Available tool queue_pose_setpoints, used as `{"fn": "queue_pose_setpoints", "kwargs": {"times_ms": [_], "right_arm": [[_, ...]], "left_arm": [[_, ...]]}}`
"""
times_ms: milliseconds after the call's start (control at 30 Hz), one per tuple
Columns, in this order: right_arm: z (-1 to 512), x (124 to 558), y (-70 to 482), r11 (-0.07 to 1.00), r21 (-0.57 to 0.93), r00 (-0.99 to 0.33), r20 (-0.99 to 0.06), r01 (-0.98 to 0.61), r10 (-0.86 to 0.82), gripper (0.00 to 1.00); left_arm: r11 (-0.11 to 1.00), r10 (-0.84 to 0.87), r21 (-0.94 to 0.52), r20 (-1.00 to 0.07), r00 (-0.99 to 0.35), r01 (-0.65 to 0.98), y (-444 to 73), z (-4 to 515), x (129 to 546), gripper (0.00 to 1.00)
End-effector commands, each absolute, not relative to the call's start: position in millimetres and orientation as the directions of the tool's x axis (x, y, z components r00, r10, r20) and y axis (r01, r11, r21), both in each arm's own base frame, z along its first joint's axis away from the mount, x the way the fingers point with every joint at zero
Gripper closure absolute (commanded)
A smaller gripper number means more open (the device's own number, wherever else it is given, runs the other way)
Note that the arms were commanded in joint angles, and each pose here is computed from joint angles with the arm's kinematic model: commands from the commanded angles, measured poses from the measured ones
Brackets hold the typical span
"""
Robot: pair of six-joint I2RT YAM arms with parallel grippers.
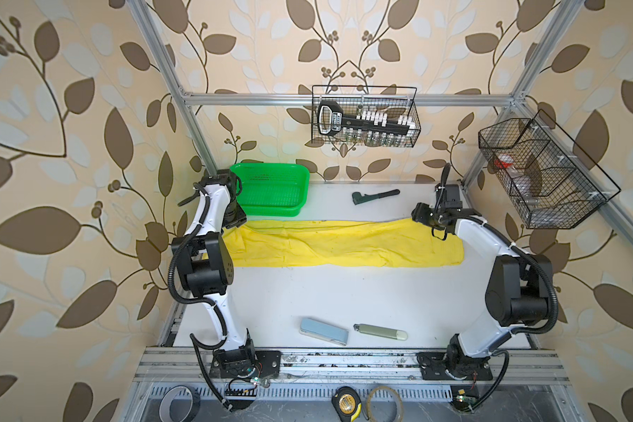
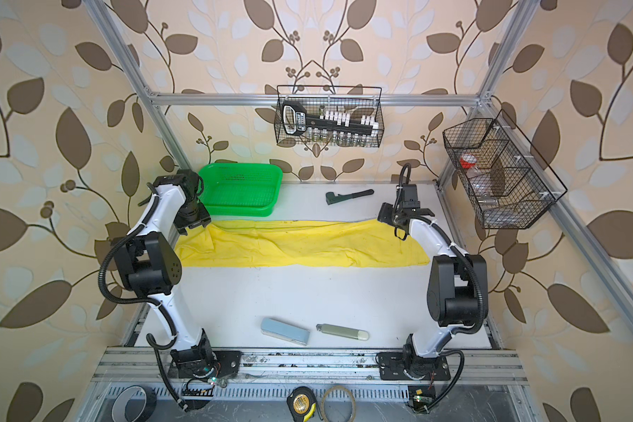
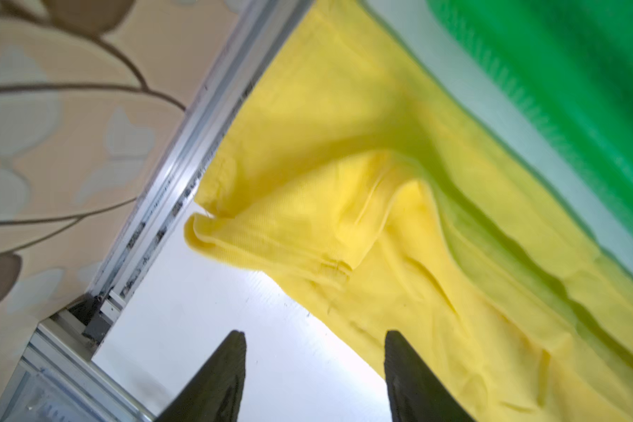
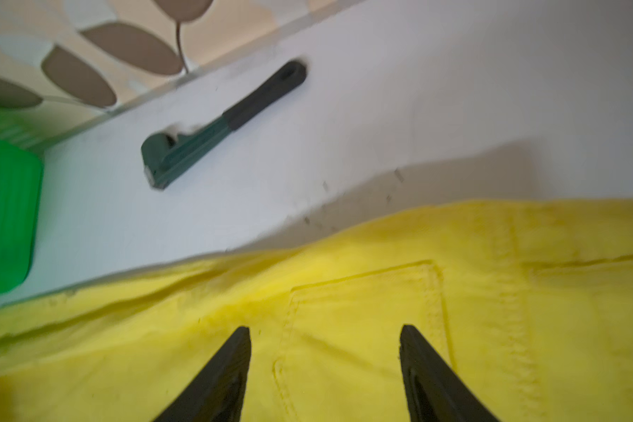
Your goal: Fold and stack the trousers
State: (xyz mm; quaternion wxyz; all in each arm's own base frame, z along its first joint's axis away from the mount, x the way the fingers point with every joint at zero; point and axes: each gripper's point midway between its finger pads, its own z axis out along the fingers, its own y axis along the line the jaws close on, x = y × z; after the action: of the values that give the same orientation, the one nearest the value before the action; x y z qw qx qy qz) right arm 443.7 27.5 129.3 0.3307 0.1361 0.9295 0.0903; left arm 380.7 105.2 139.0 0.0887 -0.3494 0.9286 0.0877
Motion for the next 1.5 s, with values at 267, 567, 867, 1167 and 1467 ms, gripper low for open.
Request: {"fn": "queue_pose_setpoints", "kwargs": {"times_ms": [267,567,867,1167,1467], "right_arm": [[52.9,396.9,121.8,0.952,0.305,-0.852,-0.494,0.015,0.172,0.41],[-1.0,352.7,118.6,0.980,0.196,-0.932,-0.346,0.046,0.113,0.41],[0.4,302.1,103.5,0.976,0.104,-0.950,-0.234,0.189,0.209,0.40],[7.0,276.5,31.8,0.940,-0.013,-0.915,-0.235,0.340,0.327,0.38],[15.5,267.1,-11.4,0.922,-0.051,-0.895,-0.267,0.383,0.357,0.38]], "left_arm": [[0.808,-0.586,-0.062,-0.180,-0.790,-0.585,27.3,81.7,409.9,0.42],[0.838,-0.543,0.006,-0.098,-0.834,-0.546,19.2,21.3,399.5,0.45],[0.848,-0.529,0.024,0.024,-0.848,-0.529,8.4,12.1,354.9,0.48],[0.861,-0.500,-0.043,0.118,-0.858,-0.507,-41.6,21.3,313.9,0.48],[0.936,-0.348,-0.052,0.002,-0.938,-0.347,-44.9,58.7,304.5,0.38]]}}
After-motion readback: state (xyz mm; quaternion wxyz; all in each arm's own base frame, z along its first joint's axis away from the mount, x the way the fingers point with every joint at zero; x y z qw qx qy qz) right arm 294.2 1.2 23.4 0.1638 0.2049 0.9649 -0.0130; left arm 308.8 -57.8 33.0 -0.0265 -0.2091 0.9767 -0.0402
